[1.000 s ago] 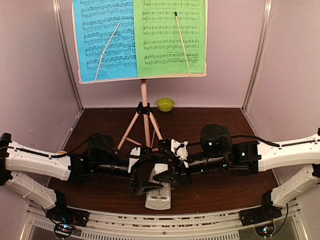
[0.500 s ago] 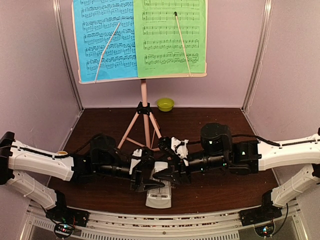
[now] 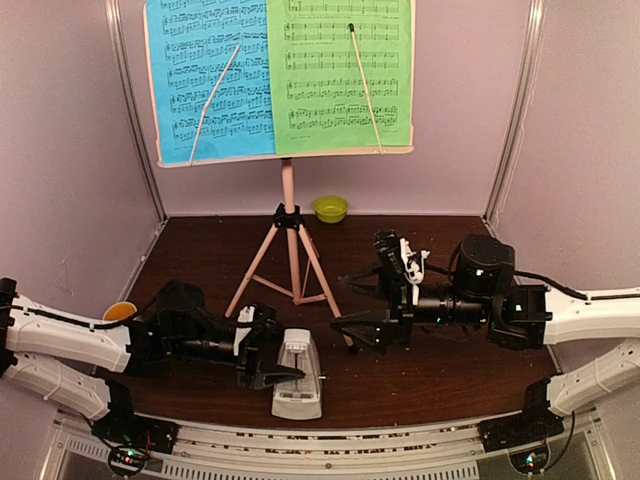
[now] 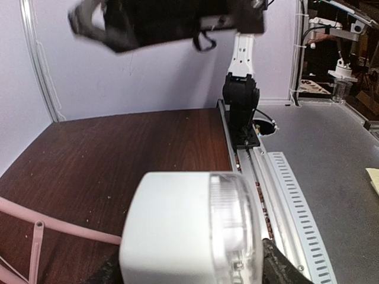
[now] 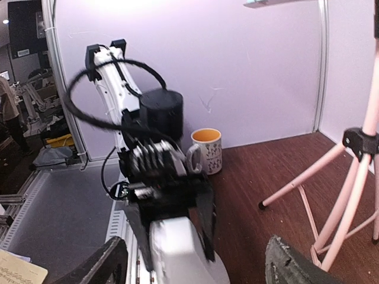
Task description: Set up the instrument practice props
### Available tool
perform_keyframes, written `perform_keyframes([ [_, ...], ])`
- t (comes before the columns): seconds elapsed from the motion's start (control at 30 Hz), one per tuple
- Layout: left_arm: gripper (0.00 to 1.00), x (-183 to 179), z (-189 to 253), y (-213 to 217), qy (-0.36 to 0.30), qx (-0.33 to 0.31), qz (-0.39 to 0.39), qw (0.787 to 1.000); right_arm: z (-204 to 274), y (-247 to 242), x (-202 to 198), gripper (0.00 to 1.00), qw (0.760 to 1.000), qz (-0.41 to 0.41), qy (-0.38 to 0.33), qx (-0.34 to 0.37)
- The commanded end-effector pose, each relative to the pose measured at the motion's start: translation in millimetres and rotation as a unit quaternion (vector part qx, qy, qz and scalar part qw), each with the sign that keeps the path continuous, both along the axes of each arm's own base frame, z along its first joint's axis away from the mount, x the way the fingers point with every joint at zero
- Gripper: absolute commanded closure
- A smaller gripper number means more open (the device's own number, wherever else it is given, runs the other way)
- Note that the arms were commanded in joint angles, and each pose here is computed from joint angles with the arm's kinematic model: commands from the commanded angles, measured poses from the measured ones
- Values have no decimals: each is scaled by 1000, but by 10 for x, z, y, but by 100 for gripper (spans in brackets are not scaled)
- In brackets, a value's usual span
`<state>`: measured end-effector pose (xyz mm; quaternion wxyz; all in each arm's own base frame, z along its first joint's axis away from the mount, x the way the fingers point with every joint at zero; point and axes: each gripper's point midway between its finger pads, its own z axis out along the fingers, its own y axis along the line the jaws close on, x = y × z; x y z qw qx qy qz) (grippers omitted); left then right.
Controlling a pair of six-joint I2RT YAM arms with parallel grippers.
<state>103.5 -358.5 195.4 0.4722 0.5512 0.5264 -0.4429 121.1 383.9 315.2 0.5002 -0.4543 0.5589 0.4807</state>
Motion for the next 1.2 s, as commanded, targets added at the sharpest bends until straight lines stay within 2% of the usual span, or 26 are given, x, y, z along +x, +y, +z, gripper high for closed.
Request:
perform_keyframes([
  [0.0, 69, -204, 999, 81, -93, -149, -50, 983, -374, -117, 73, 23, 998, -12, 53, -29],
  [0.2, 70, -244, 1240, 180, -145, -140, -47, 978, -862, -90, 244, 35, 977, -63, 182, -86],
  [0.4, 71, -210, 1374, 238, -178, -134, -29, 974, -1028, -56, 224, 40, 960, -63, 264, -73],
  [0.73, 71, -214, 1458, 259, -187, -144, -26, 971, -998, 116, 99, 49, 955, -3, 293, -51],
  [1.17, 73, -245, 1539, 274, -187, -160, -31, 969, -1244, 154, 100, 50, 959, 3, 275, -66],
])
